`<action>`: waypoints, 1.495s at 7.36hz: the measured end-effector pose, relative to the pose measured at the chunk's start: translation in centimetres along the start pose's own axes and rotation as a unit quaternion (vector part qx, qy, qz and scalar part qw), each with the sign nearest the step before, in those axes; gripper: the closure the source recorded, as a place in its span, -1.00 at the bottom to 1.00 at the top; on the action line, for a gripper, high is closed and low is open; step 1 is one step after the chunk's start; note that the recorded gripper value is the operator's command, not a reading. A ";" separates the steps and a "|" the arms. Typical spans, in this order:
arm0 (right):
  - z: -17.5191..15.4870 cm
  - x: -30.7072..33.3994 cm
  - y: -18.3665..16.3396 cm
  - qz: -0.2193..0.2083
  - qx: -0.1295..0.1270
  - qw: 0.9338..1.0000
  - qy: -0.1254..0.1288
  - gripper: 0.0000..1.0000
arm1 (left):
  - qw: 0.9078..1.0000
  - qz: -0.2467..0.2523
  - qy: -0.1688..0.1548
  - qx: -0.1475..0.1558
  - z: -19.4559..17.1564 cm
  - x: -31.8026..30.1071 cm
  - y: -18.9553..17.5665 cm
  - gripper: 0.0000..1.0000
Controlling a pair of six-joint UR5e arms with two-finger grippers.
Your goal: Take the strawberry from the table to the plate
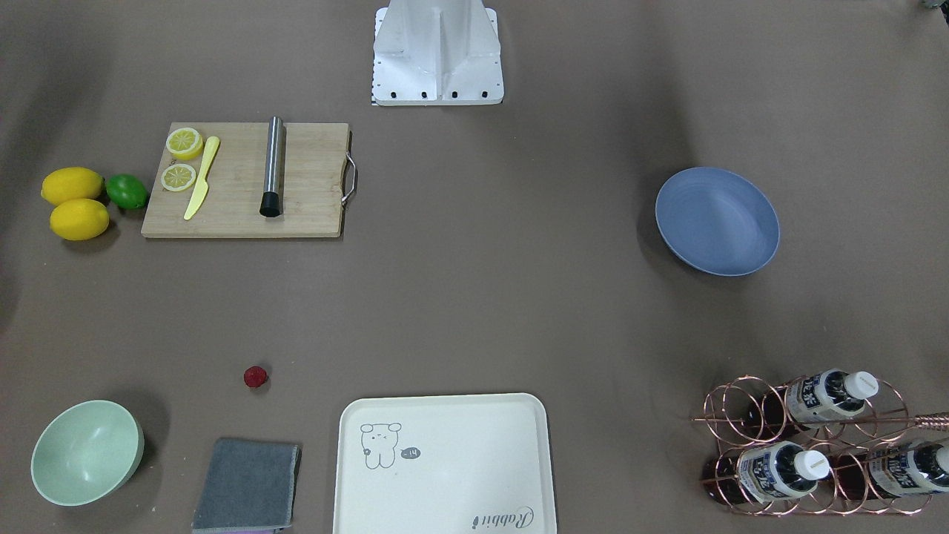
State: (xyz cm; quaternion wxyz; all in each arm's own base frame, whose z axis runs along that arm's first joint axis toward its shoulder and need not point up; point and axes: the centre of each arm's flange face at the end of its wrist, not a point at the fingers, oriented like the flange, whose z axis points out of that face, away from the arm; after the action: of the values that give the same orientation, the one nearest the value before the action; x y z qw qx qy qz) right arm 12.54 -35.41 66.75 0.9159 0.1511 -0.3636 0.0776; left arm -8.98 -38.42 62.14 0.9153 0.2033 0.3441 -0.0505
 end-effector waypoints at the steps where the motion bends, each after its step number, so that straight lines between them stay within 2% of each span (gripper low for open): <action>1: 0.0 0.0 0.0 0.000 0.000 1.000 0.000 -1.00 | 1.000 0.001 0.001 0.000 0.0 0.1 0.0 -0.95; 7: -0.1 -0.1 0.0 0.000 0.000 1.000 0.002 -1.00 | 1.000 0.000 0.014 -0.011 0.5 0.3 0.4 -0.94; 11: 0.3 0.1 -0.2 -0.003 -0.006 1.000 0.003 -1.00 | 0.998 -0.004 0.053 -0.028 0.6 0.8 0.6 -0.94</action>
State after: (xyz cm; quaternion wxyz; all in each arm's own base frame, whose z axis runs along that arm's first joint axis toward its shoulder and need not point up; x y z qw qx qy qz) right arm 12.45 -35.65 66.97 0.9183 0.1463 -0.3604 0.0733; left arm -7.86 -38.05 62.28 0.9007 0.1787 0.3945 -0.0341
